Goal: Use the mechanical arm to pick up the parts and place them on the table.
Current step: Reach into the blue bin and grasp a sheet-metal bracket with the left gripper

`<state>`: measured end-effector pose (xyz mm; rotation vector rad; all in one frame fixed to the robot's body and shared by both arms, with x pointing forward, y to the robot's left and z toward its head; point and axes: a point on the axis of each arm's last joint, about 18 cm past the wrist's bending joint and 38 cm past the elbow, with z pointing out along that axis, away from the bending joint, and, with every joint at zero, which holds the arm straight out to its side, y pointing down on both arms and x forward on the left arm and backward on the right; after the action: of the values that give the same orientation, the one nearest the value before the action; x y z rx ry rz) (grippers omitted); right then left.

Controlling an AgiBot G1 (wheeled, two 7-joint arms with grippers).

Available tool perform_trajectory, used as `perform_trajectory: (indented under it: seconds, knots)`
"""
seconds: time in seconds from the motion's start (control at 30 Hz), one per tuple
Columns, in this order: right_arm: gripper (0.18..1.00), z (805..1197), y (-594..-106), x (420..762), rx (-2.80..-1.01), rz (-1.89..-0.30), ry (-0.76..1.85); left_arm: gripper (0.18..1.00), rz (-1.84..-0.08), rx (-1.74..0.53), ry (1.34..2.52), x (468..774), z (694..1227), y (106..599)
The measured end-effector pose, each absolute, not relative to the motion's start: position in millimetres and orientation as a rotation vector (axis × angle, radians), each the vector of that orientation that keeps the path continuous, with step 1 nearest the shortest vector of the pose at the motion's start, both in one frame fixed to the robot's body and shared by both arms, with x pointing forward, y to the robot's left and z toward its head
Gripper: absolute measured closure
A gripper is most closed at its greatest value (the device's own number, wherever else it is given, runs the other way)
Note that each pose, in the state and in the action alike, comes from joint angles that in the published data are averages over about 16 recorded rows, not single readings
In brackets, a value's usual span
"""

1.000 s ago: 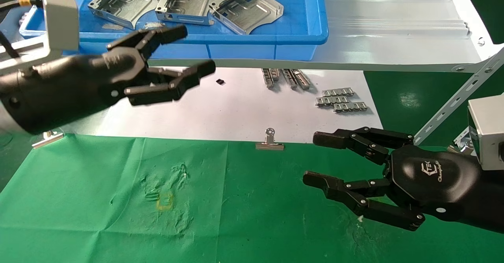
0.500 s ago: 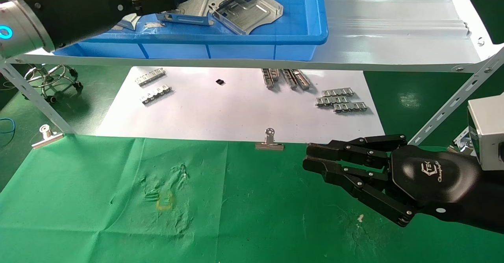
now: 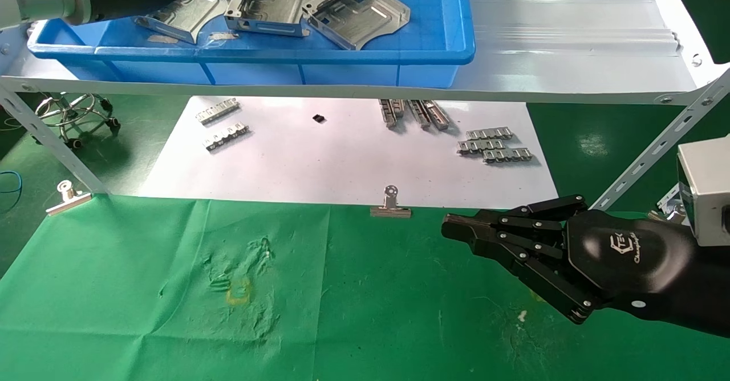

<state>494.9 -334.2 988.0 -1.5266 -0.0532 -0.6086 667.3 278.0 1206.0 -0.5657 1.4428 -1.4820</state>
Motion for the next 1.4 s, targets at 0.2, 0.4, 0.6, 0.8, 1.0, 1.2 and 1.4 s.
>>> perform_trajectory:
  seconds: [0.2, 0.4, 0.6, 0.8, 1.0, 1.2, 1.4]
  knots:
    - [0.984, 988, -334, 495, -1.527, -0.609, -0.053, 0.199, -1.444, -0.626, 1.463, 674, 1208, 279]
    - [0.987, 988, -334, 495, -1.527, -0.609, -0.053, 0.238, -1.422, -0.668, 1.472, 678, 1208, 281]
    - [0.987, 988, -334, 495, -1.527, -0.609, -0.053, 0.313, -1.405, -0.692, 1.476, 680, 1207, 282]
    - [0.987, 988, -334, 495, -1.527, -0.609, -0.053, 0.423, -1.390, -0.709, 1.482, 681, 1206, 283]
    - [0.987, 988, -334, 495, -1.527, -0.609, -0.053, 0.561, -1.377, -0.717, 1.488, 683, 1204, 281]
    - [0.987, 988, -334, 495, -1.527, -0.609, -0.053, 0.703, -1.368, -0.719, 1.489, 684, 1203, 281]
    - [0.987, 988, -334, 495, -1.527, -0.609, -0.053, 0.817, -1.359, -0.722, 1.479, 684, 1203, 283]
